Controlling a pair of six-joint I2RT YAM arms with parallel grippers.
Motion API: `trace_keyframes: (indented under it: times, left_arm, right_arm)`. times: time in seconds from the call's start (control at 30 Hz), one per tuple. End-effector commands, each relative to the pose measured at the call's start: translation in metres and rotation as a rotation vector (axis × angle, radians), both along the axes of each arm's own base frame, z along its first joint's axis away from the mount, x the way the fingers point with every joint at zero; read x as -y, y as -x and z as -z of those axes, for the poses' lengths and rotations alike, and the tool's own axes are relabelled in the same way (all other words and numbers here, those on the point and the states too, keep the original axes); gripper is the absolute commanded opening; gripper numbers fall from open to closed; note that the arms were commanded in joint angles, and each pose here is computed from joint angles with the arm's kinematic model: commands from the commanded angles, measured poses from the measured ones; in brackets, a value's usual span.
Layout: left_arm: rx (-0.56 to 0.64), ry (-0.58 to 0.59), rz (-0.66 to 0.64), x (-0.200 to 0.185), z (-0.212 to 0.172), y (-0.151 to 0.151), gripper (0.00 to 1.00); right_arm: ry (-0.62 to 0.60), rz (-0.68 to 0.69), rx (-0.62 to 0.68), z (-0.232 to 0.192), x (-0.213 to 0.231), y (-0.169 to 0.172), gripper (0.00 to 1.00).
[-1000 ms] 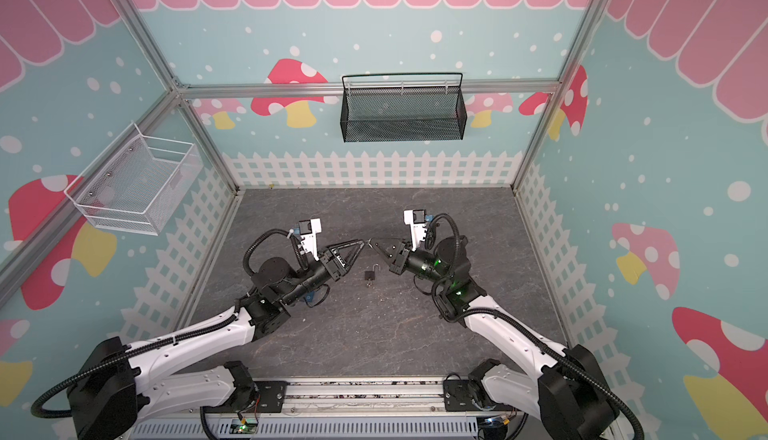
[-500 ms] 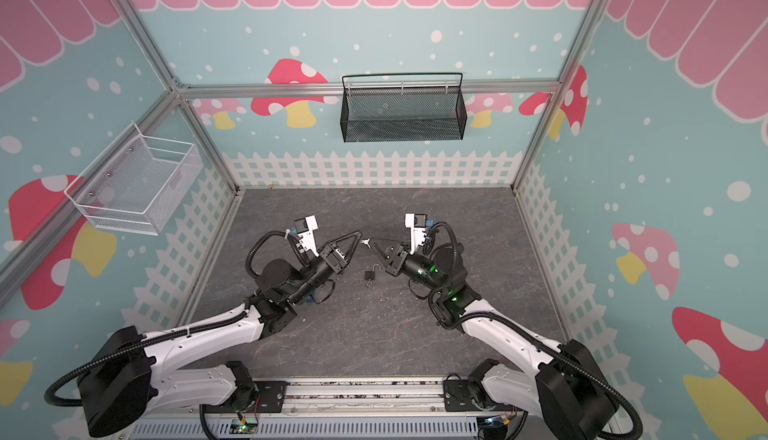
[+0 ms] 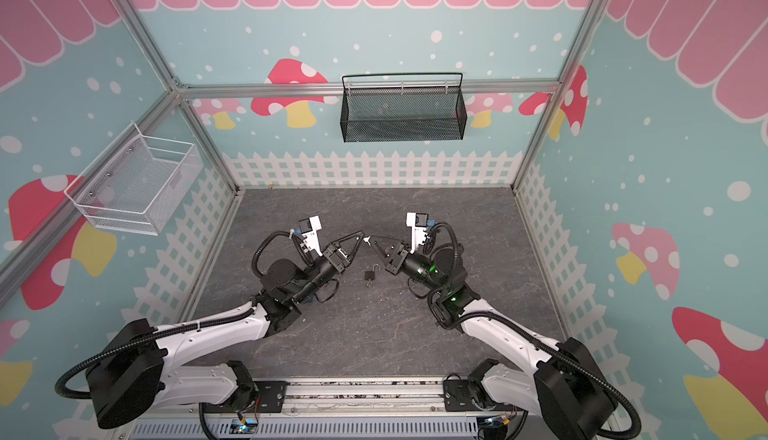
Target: Unlock with the key
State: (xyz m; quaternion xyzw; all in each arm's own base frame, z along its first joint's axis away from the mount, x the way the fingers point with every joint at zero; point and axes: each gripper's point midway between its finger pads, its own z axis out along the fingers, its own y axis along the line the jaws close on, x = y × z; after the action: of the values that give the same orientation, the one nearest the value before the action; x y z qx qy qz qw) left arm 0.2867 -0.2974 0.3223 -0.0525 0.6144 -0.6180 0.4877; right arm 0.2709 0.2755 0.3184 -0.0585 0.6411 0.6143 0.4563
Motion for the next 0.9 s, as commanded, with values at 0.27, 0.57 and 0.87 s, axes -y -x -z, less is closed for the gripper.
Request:
trace_keyframes:
  times: [0.27,0.57,0.87]
  left_arm:
    - [0.053,0.004,0.013,-0.001,-0.01,0.007,0.0]
    - [0.065,-0.193,0.105,-0.001,-0.003,0.014,0.0]
    - [0.109,-0.329,0.202,-0.005,-0.011,0.025,0.0]
  right_arm:
    - [-0.005,-0.01,0.023,-0.002,-0.002,0.003,0.0]
    - [0.072,-0.089,0.055,-0.004,0.0,0.011,0.42]
    - [0.136,-0.341,0.15,-0.007,-0.009,0.039,0.49]
